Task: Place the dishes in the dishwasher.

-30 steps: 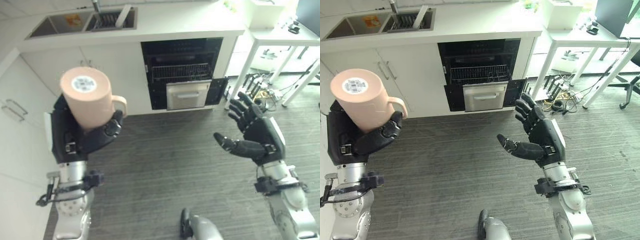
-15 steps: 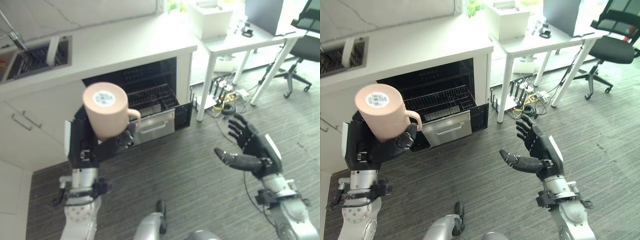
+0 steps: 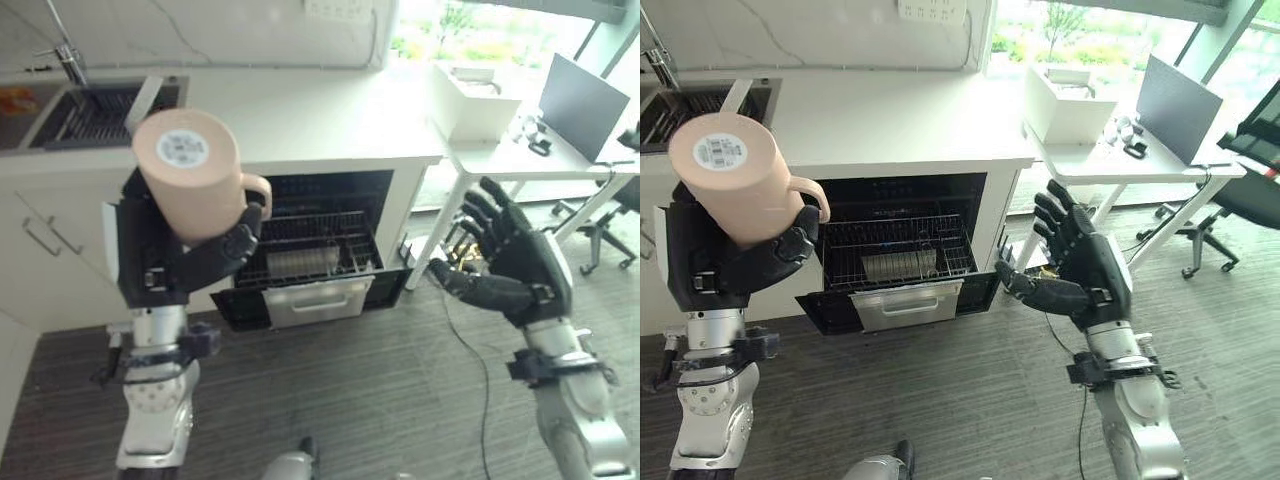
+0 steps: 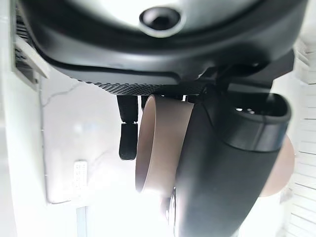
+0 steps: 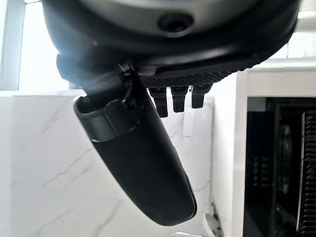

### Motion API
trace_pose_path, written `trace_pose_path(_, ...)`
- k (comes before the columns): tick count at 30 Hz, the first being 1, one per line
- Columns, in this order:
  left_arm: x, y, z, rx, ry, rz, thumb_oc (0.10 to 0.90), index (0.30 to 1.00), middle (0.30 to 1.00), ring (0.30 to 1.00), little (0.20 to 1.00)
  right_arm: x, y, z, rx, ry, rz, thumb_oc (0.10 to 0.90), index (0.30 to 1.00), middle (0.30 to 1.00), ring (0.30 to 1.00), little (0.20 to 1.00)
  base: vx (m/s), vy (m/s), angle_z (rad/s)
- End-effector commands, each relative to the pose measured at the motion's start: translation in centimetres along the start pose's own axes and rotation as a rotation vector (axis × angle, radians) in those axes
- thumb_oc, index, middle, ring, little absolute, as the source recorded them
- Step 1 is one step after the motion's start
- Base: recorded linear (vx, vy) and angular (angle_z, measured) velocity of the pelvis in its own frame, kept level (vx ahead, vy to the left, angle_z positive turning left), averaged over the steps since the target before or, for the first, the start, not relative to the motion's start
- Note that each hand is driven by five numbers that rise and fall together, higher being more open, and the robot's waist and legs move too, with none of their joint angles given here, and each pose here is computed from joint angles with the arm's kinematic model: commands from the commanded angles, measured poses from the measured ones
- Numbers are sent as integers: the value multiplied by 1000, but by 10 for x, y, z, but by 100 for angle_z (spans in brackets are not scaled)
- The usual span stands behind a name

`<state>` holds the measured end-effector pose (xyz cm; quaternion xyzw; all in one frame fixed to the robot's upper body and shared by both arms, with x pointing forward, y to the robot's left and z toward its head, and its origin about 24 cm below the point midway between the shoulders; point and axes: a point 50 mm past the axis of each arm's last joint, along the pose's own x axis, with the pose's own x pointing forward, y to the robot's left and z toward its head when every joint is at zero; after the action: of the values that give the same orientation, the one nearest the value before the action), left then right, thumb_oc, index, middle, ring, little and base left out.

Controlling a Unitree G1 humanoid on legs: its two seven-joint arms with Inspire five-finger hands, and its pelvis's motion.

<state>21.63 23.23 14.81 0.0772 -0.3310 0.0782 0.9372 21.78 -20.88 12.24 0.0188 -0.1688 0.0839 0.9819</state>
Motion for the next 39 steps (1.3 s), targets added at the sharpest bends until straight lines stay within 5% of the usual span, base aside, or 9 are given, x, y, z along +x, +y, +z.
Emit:
trace_pose_path(1, 24, 2, 45, -8, -280, 3, 400, 300, 300, 300, 300, 14, -9, 35, -62, -198, 7, 800, 900, 900, 900, 900, 199, -334, -1)
trace_pose_path(20, 5, 7, 44, -92, -232, 9, 400, 300, 300, 300, 300, 7, -15, 28, -110, -98, 14, 800, 900, 900, 900, 900, 246, -287, 35)
trace_pose_path(39, 21, 0, 44, -68, -249, -43, 400, 300, 300, 300, 300, 2, -17, 19, -85, -74, -112, 800, 900, 900, 900, 900, 213, 220, 13)
